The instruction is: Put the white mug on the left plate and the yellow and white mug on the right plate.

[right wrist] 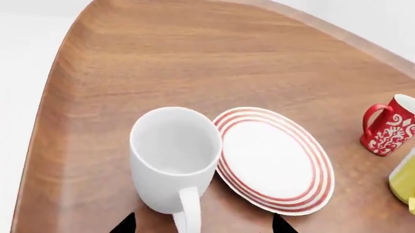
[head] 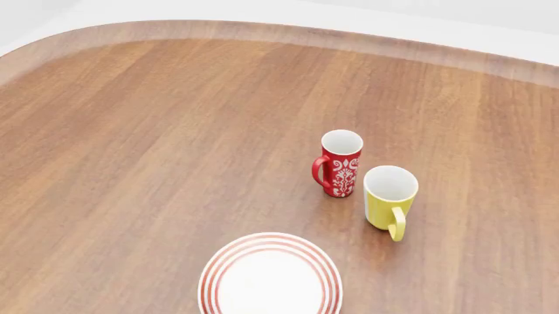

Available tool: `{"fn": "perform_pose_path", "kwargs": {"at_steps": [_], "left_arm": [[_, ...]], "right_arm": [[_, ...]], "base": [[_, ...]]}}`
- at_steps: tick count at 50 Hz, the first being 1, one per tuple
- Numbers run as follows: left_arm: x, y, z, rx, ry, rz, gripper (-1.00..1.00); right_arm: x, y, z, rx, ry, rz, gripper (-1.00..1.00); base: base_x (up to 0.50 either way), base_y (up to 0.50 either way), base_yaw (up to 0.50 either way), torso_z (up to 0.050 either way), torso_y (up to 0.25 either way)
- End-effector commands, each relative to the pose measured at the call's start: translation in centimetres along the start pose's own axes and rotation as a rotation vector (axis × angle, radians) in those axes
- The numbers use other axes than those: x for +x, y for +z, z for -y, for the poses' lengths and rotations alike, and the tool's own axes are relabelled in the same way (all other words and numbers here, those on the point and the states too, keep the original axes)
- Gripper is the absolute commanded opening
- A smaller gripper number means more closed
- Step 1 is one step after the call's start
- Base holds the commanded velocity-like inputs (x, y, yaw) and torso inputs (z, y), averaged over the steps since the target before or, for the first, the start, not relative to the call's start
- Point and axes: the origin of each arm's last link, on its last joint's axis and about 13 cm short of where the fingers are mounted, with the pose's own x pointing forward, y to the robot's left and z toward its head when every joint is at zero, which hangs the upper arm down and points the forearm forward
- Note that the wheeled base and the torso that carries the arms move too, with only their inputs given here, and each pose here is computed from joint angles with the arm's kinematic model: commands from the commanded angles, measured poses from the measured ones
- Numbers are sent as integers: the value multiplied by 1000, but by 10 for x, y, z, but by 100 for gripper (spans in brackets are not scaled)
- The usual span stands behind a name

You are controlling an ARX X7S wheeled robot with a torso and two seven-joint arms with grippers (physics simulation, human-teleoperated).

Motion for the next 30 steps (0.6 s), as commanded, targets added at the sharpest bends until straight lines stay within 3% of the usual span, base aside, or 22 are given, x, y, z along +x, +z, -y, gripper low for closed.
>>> {"fn": "perform_pose_path", "kwargs": {"at_steps": [1,19,30], "left_arm": [[0,1,0,-4,3,2,100],[0,2,-2,-9,7,1,100],[0,3,-2,-10,8,4,100]], "right_arm": [[4,-1,4,-44,74,-38,100],[12,7,27,-35,75,-37,100],[22,3,31,-29,105,-65,100]], "base": [[0,0,0,0,0],[0,0,0,0,0],[0,0,0,0,0]]}}
